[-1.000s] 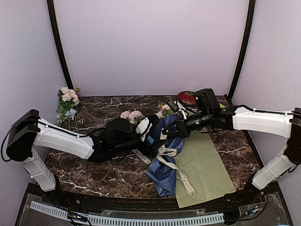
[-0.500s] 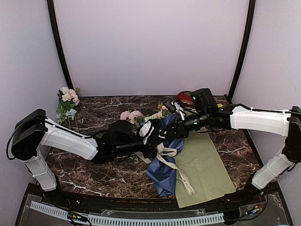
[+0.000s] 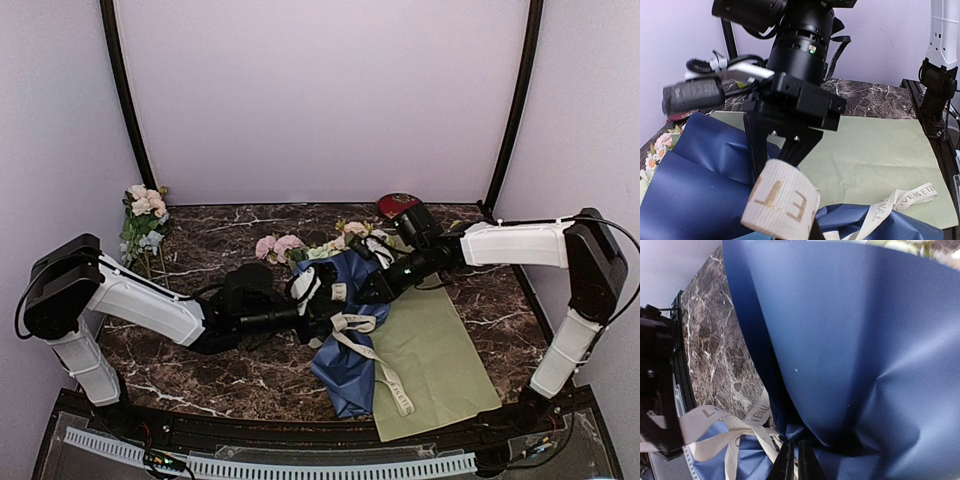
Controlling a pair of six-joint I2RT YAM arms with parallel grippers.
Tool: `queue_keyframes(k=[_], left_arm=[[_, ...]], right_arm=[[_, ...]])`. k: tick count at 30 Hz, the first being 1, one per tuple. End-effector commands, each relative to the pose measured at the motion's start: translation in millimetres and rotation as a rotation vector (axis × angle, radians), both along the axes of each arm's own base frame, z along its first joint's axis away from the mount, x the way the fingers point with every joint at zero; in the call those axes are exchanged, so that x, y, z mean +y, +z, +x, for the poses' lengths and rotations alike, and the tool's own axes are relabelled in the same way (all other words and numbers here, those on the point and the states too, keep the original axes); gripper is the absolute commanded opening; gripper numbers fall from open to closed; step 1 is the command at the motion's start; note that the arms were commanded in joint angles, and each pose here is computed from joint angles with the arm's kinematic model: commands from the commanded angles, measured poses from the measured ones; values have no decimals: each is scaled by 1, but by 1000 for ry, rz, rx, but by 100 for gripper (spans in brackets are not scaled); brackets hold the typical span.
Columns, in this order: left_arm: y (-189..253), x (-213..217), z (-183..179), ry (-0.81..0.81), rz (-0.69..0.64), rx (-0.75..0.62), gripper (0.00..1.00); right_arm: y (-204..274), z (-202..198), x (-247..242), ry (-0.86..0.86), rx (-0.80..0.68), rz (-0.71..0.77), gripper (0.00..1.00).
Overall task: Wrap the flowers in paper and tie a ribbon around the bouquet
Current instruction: Cross the half-tied ribbon over the folded bouquet.
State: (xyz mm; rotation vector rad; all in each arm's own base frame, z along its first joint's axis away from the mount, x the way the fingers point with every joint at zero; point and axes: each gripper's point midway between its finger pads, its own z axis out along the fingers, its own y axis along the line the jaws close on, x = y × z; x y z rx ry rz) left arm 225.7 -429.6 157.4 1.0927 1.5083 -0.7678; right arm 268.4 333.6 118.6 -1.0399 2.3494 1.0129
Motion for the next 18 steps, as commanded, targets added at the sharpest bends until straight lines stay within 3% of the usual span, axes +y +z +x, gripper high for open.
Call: queue_keyframes(k=[1, 6, 18], left_arm=[[28, 3, -8, -33, -69, -46, 0], [29, 4, -8, -31, -67, -57, 0], [24, 6, -5, -20, -56, -55, 0]], right_arm=[[1, -5, 13, 94, -11, -18, 5], [-22, 1, 10, 115, 7, -114, 4], [-26, -43, 13, 300, 107, -54, 4]])
